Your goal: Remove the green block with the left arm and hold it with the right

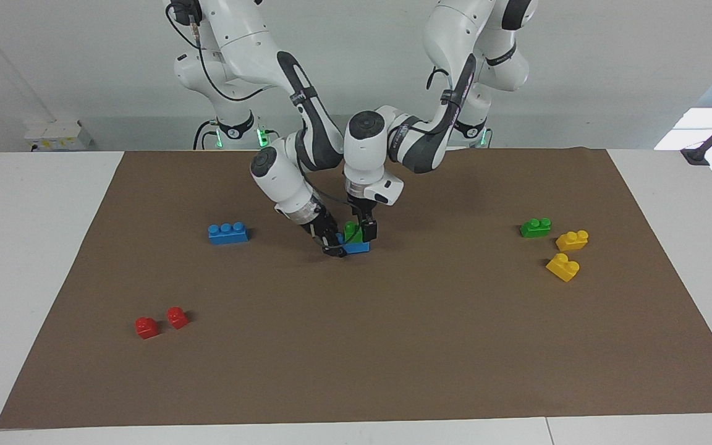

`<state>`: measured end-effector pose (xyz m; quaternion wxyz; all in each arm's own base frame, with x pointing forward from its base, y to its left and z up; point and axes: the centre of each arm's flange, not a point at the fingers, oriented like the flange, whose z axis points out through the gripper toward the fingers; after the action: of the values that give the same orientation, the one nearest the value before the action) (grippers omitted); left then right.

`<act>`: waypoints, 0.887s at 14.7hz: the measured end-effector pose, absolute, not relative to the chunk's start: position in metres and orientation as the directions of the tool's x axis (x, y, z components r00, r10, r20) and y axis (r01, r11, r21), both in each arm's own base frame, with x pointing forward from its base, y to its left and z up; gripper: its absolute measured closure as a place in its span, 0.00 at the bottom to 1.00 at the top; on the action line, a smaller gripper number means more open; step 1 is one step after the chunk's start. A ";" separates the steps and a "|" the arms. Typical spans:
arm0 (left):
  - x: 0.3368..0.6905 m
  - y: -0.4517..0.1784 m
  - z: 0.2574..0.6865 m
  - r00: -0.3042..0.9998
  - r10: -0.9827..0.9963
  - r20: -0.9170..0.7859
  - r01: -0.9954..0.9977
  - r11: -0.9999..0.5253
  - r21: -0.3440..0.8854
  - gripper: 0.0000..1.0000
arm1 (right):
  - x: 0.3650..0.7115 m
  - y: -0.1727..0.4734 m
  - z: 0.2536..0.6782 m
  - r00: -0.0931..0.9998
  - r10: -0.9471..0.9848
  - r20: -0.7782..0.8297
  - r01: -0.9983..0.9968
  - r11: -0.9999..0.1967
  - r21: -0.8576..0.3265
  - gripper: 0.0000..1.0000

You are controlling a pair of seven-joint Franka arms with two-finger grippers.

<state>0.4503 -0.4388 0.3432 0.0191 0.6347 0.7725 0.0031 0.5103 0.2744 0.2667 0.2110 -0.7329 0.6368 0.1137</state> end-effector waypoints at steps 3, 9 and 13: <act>0.451 -0.439 0.344 -0.193 0.981 -0.032 0.980 0.194 0.033 0.11 | 0.509 0.276 0.267 0.167 -0.885 -0.435 -0.981 -0.104 -0.165 0.63; 0.457 -0.436 0.351 -0.186 0.982 -0.047 0.980 0.188 0.062 0.65 | 0.508 0.278 0.267 0.186 -0.882 -0.433 -0.978 -0.122 -0.172 0.63; 0.454 -0.435 0.369 -0.186 0.981 -0.056 0.979 0.190 0.073 0.65 | 0.508 0.279 0.267 0.186 -0.882 -0.432 -0.977 -0.122 -0.172 0.63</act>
<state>0.4543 -0.4350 0.3685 0.0447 0.6363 0.7701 0.0103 0.5083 0.2785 0.2667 0.2117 -0.7405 0.6278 0.1125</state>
